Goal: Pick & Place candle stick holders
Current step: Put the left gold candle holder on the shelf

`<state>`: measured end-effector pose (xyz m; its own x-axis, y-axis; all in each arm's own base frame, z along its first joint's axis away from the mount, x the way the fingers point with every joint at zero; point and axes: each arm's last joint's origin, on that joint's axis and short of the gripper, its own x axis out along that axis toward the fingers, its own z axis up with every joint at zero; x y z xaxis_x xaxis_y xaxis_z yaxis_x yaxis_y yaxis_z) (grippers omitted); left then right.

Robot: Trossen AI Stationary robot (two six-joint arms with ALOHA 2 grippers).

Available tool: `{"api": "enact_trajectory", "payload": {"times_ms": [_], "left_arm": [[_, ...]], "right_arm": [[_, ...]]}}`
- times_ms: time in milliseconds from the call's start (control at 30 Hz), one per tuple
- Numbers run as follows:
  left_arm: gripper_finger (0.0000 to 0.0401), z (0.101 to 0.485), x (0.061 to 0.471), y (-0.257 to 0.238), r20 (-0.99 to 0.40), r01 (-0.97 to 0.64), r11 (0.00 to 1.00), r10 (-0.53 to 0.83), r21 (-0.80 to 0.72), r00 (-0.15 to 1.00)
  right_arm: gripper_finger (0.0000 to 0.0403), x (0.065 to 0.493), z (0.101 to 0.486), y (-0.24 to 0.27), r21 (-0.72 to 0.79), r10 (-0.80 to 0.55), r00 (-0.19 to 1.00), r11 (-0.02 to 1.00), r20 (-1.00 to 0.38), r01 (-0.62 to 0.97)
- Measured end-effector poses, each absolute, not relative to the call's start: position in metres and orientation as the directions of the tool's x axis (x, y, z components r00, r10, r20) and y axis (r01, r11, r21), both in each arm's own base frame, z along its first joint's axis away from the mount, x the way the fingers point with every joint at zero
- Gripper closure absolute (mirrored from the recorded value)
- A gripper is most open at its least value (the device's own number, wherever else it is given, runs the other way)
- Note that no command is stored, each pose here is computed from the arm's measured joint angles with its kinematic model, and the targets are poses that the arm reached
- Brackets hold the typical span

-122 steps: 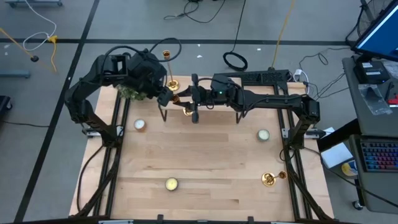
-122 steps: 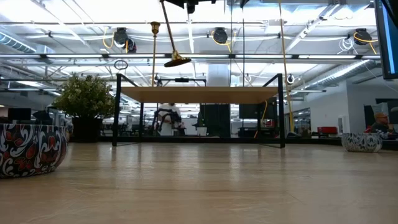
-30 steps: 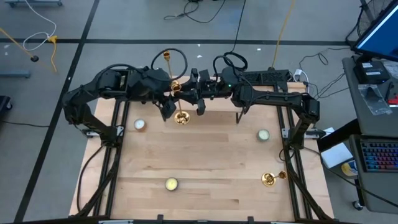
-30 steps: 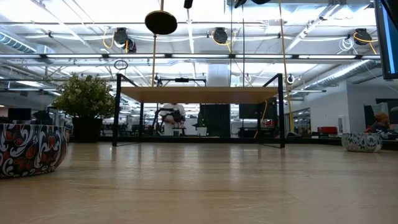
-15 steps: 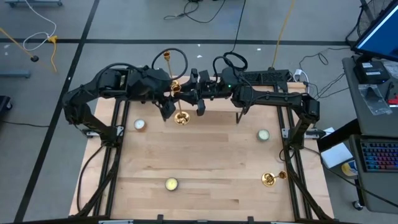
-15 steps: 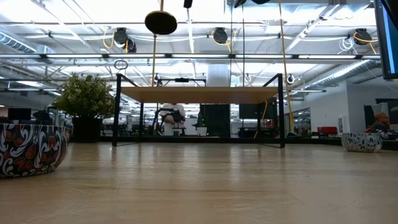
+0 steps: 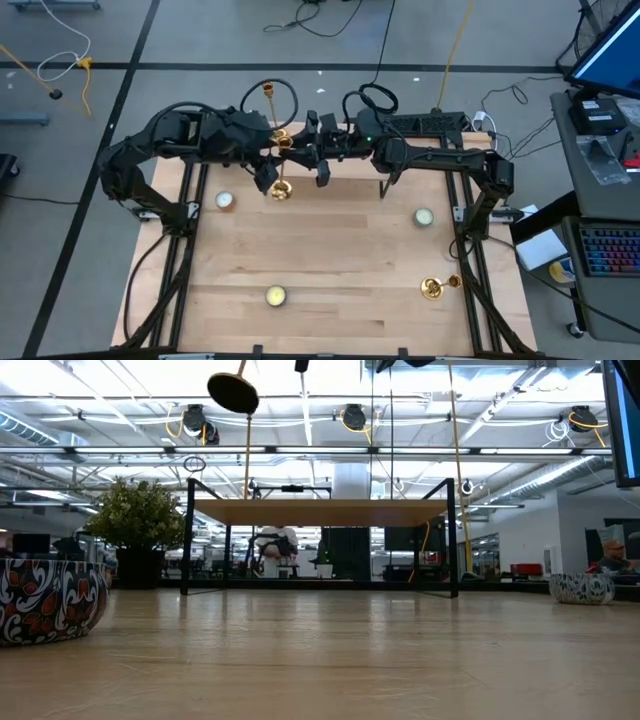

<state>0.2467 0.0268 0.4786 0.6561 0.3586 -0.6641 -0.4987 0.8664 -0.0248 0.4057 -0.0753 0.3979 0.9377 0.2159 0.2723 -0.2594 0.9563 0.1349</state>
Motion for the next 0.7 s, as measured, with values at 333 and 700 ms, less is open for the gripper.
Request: {"api": "enact_trajectory", "payload": {"times_ms": [333, 700], "left_arm": [[0.0178, 0.4809, 0.2447, 0.0247, -0.647, -0.486, 0.874, 0.376, 0.011, 0.663], [0.0178, 0.4789, 0.2504, 0.0260, -0.665, -0.437, 0.896, 0.282, -0.075, 0.692]], "right_arm": [[0.0307, 0.4047, 0.4009, -0.0712, 0.102, 0.250, 0.924, 0.952, 0.290, -0.289], [0.0307, 0.4051, 0.4005, -0.0700, 0.095, 0.253, 0.925, 0.952, 0.285, -0.290]]}}
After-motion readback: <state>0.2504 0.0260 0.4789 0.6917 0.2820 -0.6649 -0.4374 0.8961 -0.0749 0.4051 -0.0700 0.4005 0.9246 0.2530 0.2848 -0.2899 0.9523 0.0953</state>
